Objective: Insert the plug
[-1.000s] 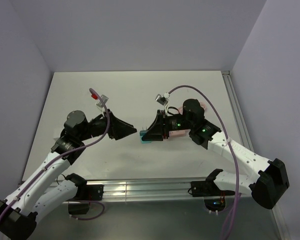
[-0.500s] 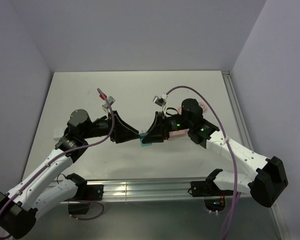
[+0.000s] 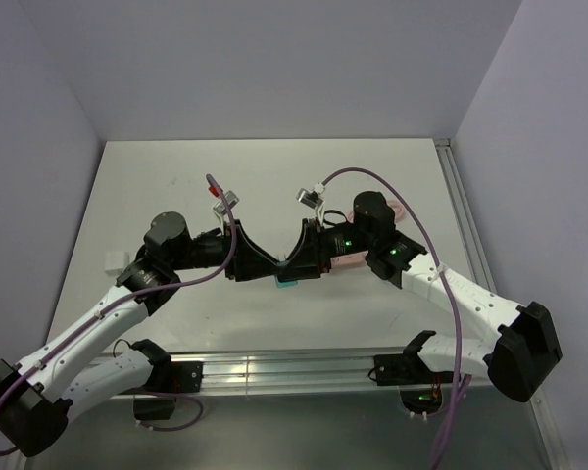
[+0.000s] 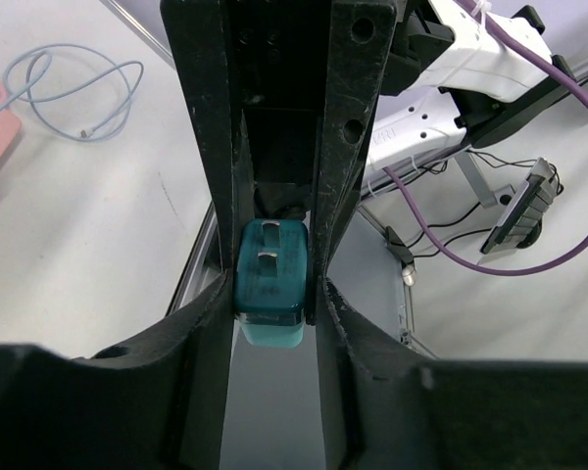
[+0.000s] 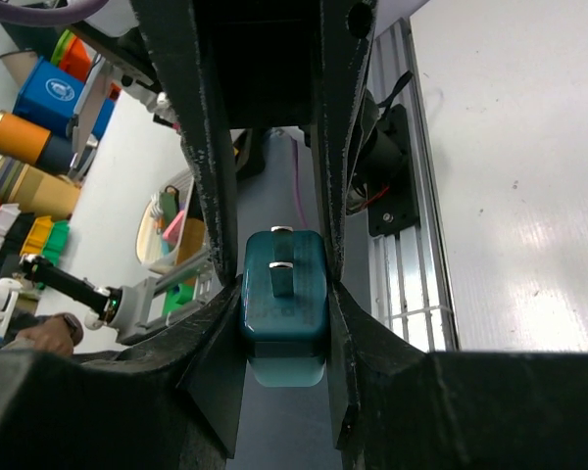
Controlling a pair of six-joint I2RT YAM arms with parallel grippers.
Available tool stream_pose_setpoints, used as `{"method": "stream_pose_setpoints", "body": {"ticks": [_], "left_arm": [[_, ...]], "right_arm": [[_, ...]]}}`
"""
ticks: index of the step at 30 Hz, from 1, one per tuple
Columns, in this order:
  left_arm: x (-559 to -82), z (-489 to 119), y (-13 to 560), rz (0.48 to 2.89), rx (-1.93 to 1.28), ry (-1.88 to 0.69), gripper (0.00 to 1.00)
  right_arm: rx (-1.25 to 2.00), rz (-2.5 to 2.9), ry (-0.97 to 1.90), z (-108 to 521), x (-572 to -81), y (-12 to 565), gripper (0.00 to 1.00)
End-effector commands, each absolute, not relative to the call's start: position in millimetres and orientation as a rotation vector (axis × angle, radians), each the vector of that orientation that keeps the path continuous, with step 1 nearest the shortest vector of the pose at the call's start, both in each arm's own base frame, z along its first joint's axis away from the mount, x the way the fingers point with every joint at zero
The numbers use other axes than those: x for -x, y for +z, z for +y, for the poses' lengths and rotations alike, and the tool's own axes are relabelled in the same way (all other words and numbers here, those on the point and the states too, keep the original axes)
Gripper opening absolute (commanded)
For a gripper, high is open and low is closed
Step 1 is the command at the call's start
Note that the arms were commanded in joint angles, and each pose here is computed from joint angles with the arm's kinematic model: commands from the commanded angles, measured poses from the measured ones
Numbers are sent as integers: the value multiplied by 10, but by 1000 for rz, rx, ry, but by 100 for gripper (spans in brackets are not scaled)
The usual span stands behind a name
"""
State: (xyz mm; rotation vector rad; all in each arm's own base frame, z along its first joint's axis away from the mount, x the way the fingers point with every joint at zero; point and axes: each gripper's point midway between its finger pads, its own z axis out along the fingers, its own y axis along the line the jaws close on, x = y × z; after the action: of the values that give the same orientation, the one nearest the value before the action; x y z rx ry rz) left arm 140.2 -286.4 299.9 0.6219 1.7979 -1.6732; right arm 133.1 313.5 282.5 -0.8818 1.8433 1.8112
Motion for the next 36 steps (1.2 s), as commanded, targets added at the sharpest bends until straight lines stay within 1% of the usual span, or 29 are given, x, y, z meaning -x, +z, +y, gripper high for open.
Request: {"method": "stream_pose_setpoints", "body": {"ticks": [1, 2, 3, 4, 5, 6, 8, 9, 11, 12, 13, 15, 16, 18, 22, 23, 26, 27, 29, 30, 31, 33, 36], "left_arm": [[-1318, -2888, 3257, 1680, -699, -1690, 36], [-1312, -2882, 3267, 1675, -700, -1692, 31], [-1305, -2882, 3264, 1675, -700, -1695, 18], [-1310, -2880, 3266, 1679, -694, -1696, 7], [-1316, -2882, 3262, 1683, -689, -1692, 1], [-1326, -2880, 3257, 1686, -685, -1688, 0], [-1362, -2877, 3256, 1699, -655, -1670, 0], [-1400, -2870, 3253, 1710, -627, -1650, 0], [-1501, -2857, 3239, 1731, -551, -1611, 0], [-1522, -2844, 3260, 1726, -528, -1600, 0], [-1601, -2829, 3257, 1732, -475, -1569, 0], [-1672, -2793, 3289, 1738, -398, -1547, 0], [-1701, -2781, 3309, 1735, -369, -1540, 0], [-1768, -2749, 3385, 1720, -290, -1533, 0], [-1860, -2714, 3478, 1699, -192, -1531, 0], [-1868, -2693, 3566, 1657, -160, -1551, 0], [-1840, -2633, 3606, 1595, -79, -1615, 0], [-1861, -2601, 3619, 1539, -46, -1632, 0], [-1830, -2524, 3691, 1471, 26, -1692, 0], [-1877, -2474, 3671, 1431, 77, -1693, 0], [-1885, -2448, 3672, 1415, 106, -1703, 0], [-1924, -2395, 3706, 1386, 159, -1698, 0], [-1963, -2369, 3739, 1369, 197, -1672, 0]], "right_arm": [[905, 1728, 1784, 3162, -1391, 3099, 0], [902, 1728, 1786, 3160, -1393, 3105, 0], [901, 1727, 1785, 3163, -1399, 3105, 0], [903, 1727, 1786, 3163, -1396, 3105, 0], [903, 1728, 1791, 3166, -1396, 3104, 0], [907, 1719, 1793, 3166, -1392, 3118, 5], [912, 1715, 1792, 3166, -1391, 3120, 18], [913, 1721, 1789, 3167, -1388, 3114, 32], [908, 1719, 1774, 3165, -1408, 3122, 44], [906, 1725, 1770, 3167, -1410, 3111, 57], [902, 1726, 1763, 3164, -1421, 3118, 63], [890, 1735, 1730, 3159, -1453, 3112, 71], [880, 1738, 1715, 3158, -1479, 3111, 77], [856, 1737, 1686, 3145, -1524, 3120, 82], [799, 1748, 1674, 3124, -1574, 3097, 82], [780, 1729, 1665, 3110, -1597, 3133, 82], [634, 1733, 1678, 3083, -1684, 3134, 80], [590, 1656, 1678, 3087, -1743, 3255, 78], [470, 1657, 1735, 3054, -1747, 3221, 75], [442, 1595, 1743, 3040, -1773, 3305, 72], [368, 1603, 1750, 3016, -1814, 3270, 70], [324, 1589, 1747, 3005, -1853, 3279, 66], [280, 1575, 1755, 3018, -1871, 3308, 63]]}}
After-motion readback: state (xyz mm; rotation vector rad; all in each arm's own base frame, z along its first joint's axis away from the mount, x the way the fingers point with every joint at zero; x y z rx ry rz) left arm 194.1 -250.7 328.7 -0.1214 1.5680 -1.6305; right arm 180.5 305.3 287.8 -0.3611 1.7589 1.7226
